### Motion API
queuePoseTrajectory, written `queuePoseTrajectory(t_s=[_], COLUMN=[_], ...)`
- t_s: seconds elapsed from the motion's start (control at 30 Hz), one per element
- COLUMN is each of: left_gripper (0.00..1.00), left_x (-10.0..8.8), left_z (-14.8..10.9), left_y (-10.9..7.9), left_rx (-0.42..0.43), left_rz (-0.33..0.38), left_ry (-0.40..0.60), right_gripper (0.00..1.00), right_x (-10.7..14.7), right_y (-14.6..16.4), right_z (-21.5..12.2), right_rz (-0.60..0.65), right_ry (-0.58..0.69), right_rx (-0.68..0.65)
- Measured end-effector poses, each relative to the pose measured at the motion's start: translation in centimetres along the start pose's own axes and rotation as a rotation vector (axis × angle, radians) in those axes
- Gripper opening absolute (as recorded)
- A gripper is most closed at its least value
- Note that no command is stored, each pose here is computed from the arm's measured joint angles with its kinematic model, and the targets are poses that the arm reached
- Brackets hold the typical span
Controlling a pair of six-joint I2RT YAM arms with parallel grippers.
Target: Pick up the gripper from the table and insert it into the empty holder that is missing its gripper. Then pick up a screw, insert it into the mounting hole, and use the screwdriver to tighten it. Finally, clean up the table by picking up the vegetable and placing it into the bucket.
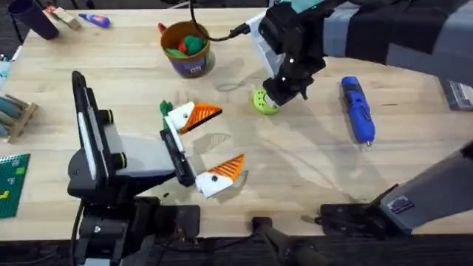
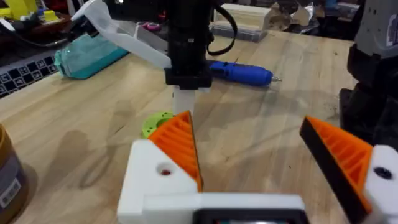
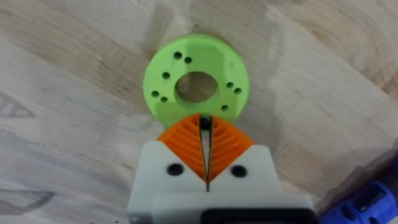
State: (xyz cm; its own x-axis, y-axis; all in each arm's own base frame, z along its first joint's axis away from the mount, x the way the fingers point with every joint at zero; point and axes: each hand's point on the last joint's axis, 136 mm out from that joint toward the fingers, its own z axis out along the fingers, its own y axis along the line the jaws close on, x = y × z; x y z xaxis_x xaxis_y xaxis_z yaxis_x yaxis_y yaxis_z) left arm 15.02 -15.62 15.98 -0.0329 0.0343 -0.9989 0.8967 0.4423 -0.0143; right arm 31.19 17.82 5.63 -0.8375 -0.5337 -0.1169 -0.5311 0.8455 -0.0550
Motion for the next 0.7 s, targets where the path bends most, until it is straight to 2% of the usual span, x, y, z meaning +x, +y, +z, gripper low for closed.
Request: queuePoseTrajectory(t_s=[0.47, 0.7], left_gripper=[0.986, 0.986], left_x=[0.0, 0.0], left_z=[0.0, 0.0], left_y=[0.0, 0.0], left_rx=[0.0, 0.0], left_rz=[0.0, 0.0], left_ry=[0.0, 0.0], right_gripper=[0.005, 0.005], right_x=[0.3, -1.7], right_y=[0.0, -0.3], right_z=[-0.4, -4.7], right_rz=[-0.001, 0.005], right_ry=[0.014, -0.097], right_rx=[0.0, 0.002])
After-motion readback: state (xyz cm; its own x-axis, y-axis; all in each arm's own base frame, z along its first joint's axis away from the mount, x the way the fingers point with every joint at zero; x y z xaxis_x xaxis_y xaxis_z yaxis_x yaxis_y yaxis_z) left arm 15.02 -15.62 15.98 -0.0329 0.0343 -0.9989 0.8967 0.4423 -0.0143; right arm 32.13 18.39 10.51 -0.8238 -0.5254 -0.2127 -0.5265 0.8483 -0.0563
